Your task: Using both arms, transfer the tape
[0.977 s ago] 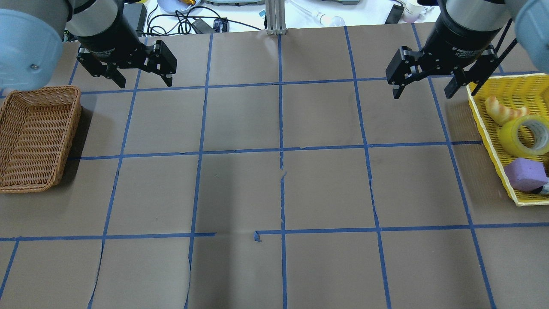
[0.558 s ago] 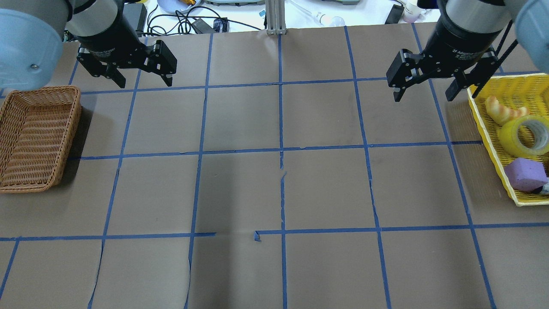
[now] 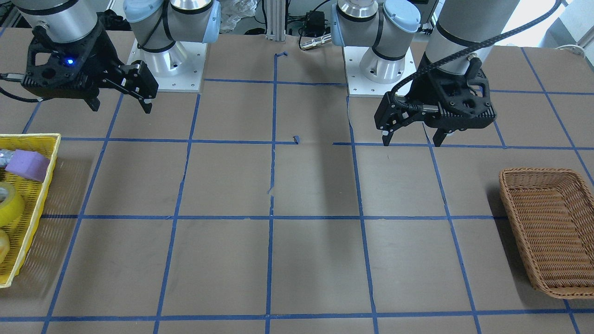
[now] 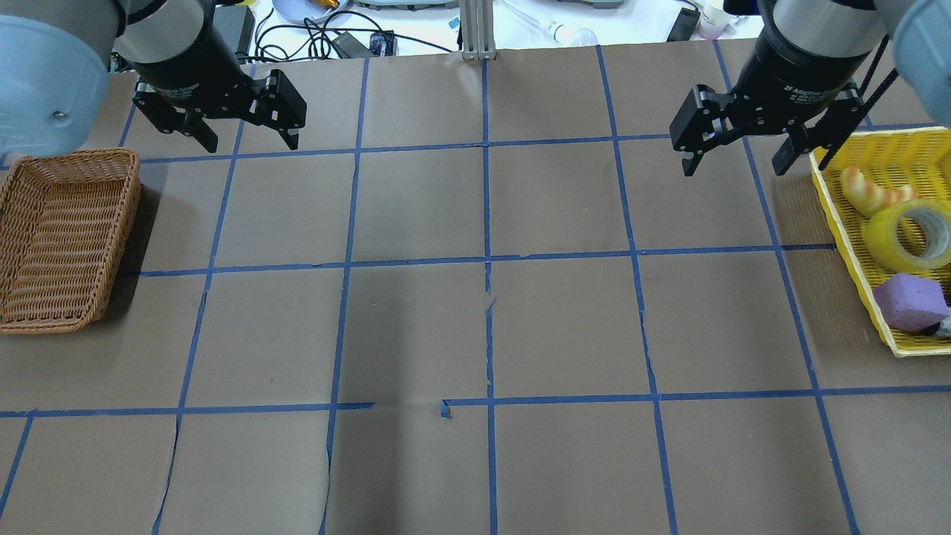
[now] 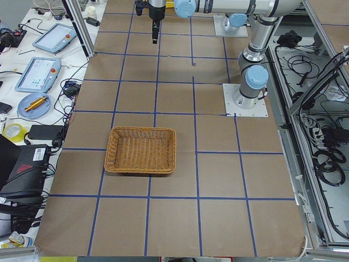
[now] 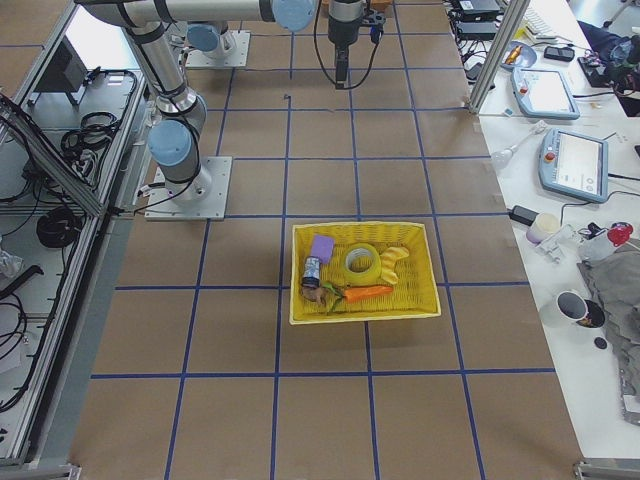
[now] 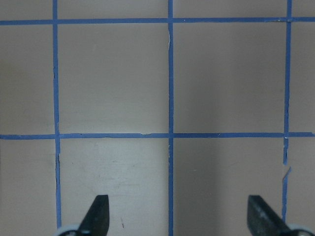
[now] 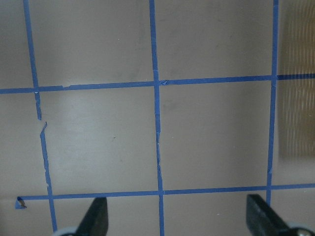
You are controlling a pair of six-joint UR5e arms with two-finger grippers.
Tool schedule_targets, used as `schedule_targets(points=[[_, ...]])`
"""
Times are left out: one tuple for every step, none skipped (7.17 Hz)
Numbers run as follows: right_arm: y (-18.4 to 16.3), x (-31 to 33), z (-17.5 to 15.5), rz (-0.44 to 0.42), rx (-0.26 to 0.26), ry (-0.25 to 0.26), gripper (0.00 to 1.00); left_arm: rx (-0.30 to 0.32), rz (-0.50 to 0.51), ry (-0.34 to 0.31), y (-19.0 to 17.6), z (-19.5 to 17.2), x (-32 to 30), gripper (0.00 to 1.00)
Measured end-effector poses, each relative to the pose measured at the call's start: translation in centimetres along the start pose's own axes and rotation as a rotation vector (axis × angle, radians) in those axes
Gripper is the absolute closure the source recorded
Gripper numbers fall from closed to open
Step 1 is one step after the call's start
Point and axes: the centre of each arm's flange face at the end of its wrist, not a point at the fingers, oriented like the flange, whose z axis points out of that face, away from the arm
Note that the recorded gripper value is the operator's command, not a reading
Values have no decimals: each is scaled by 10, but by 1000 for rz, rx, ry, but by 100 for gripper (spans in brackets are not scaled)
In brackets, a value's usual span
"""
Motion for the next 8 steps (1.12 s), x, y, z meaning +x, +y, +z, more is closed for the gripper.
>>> schedule_targets(points=[[0,0,0,0,0,1,0,1,0,0,0,0,0,0],[0,0,0,0,-1,2,0,1,0,0,0,0,0,0],[1,1,1,1,-3,3,0,1,0,0,0,-1,0,0],[1,0,1,1,-4,2,0,1,0,0,0,-1,0,0],[1,0,1,1,-4,2,0,1,0,0,0,-1,0,0],[1,1,1,2,-3,3,0,2,0,0,0,-1,0,0],[2,0,1,2,-3,0,0,2,0,0,0,-1,0,0],[2,-1,1,1,-3,-6,0,1,0,0,0,-1,0,0]])
